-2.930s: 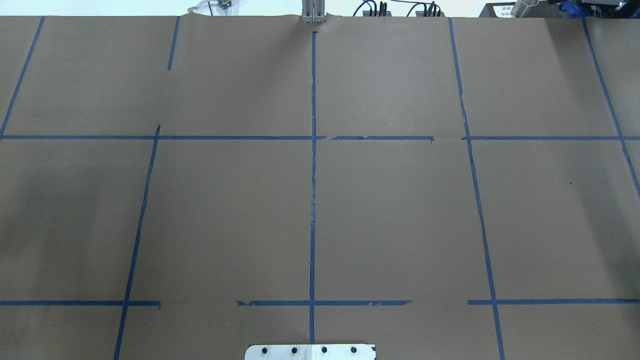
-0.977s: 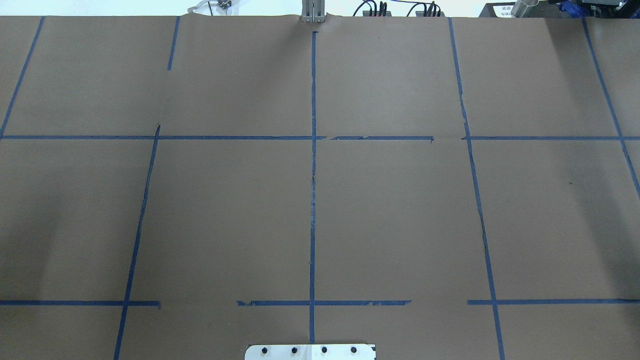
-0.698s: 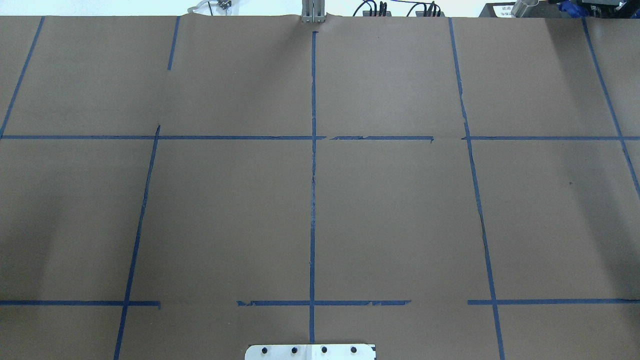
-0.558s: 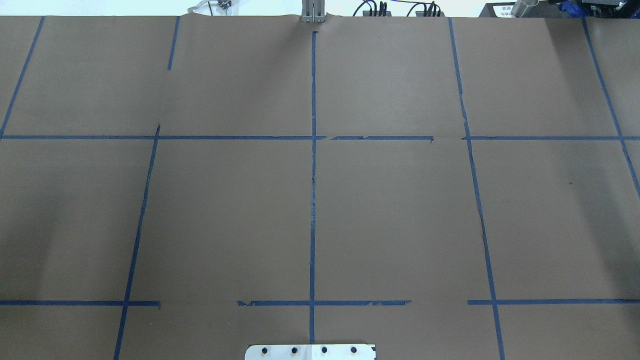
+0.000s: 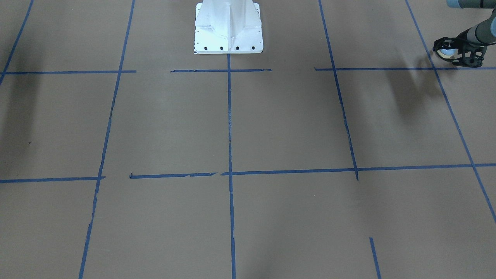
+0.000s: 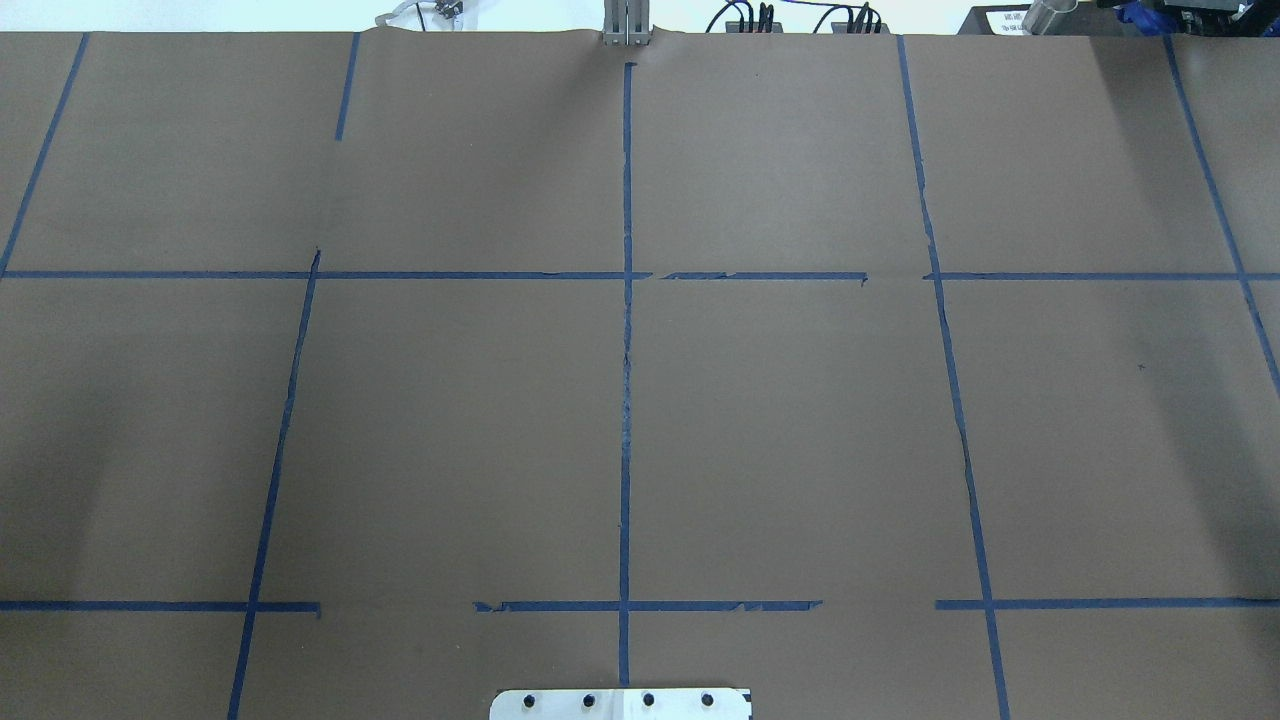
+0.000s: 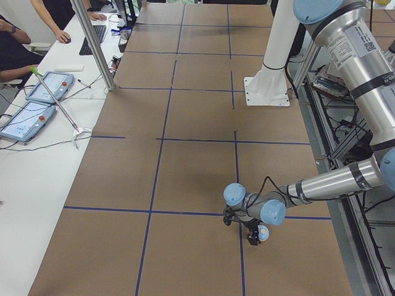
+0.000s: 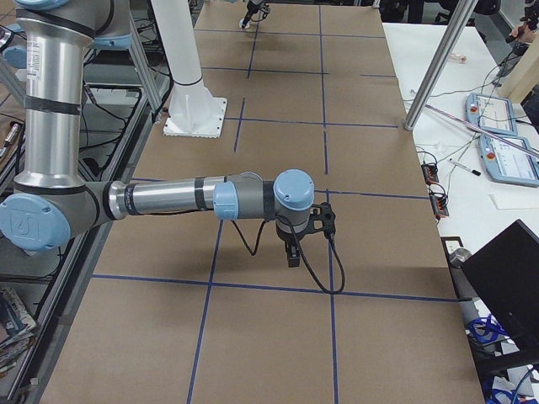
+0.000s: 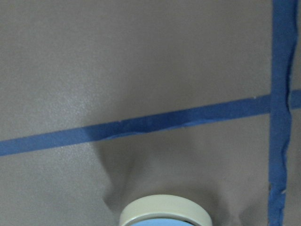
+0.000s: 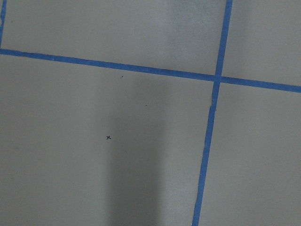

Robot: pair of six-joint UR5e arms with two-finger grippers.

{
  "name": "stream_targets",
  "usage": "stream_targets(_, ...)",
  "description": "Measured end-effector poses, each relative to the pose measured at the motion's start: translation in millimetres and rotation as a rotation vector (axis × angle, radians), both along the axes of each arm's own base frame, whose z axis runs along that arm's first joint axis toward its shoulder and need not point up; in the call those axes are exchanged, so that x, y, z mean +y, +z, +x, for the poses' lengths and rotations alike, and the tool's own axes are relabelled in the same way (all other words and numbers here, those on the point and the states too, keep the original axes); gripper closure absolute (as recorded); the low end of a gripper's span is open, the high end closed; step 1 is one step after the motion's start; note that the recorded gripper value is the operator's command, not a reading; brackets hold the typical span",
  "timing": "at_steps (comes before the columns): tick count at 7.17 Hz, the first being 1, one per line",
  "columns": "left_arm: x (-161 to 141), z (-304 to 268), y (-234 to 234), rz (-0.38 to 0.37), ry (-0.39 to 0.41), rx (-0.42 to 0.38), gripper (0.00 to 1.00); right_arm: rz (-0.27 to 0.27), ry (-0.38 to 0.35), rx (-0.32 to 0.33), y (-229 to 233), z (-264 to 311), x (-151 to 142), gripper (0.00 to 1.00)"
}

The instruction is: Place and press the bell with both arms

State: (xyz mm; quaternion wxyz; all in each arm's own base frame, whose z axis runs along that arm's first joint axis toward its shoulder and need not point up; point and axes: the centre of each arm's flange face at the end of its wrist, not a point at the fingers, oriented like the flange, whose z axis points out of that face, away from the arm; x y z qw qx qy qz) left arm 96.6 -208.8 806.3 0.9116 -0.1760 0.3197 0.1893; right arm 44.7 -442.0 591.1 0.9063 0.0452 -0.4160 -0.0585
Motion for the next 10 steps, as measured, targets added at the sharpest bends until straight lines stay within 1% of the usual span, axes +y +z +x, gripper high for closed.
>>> stream_targets(1, 0.2, -0.1, 0.6, -0.003, -0.001, -0.001, 0.66, 0.0, 0.0, 0.0, -0.1, 0.0, 0.2, 0.0)
stream_targets(2, 0.2, 0.1, 0.3, -0.004, -0.002, 0.001, 0.83, 0.001, 0.0, 0.0, -0.7, 0.0, 0.5, 0.0)
stream_targets(3, -0.4, 0.9, -1.4, 0.001, -0.003, 0.008, 0.92, 0.003, 0.0, -0.002, -2.6, -0.1, 1.4, 0.0)
stream_targets(4, -2.3, 3.4, -6.9, 0.016, -0.004, 0.035, 0.93, 0.007, 0.0, -0.008, -5.6, -0.4, 2.8, 0.0)
stream_targets(5, -8.3, 10.5, -24.2, 0.043, -0.006, 0.091, 0.94, 0.009, -0.001, -0.021, -8.3, -1.2, 4.2, 0.0)
stream_targets(6, -19.3, 21.7, -57.8, 0.068, -0.023, 0.155, 0.94, 0.012, -0.002, -0.031, -10.5, -1.8, 4.8, 0.0)
stream_targets(7, -33.5, 35.3, -101.3, 0.083, -0.066, 0.207, 0.94, 0.014, -0.002, -0.035, -11.5, -2.1, 5.0, 0.0)
stream_targets(9, -67.1, 65.2, -182.1, 0.109, -0.158, 0.286, 0.93, 0.012, -0.003, -0.037, -11.7, -3.3, 5.1, 0.0)
stream_targets(10, -84.1, 80.4, -214.2, 0.112, -0.202, 0.317, 0.93, 0.011, -0.004, -0.037, -11.5, -3.8, 5.0, 0.0)
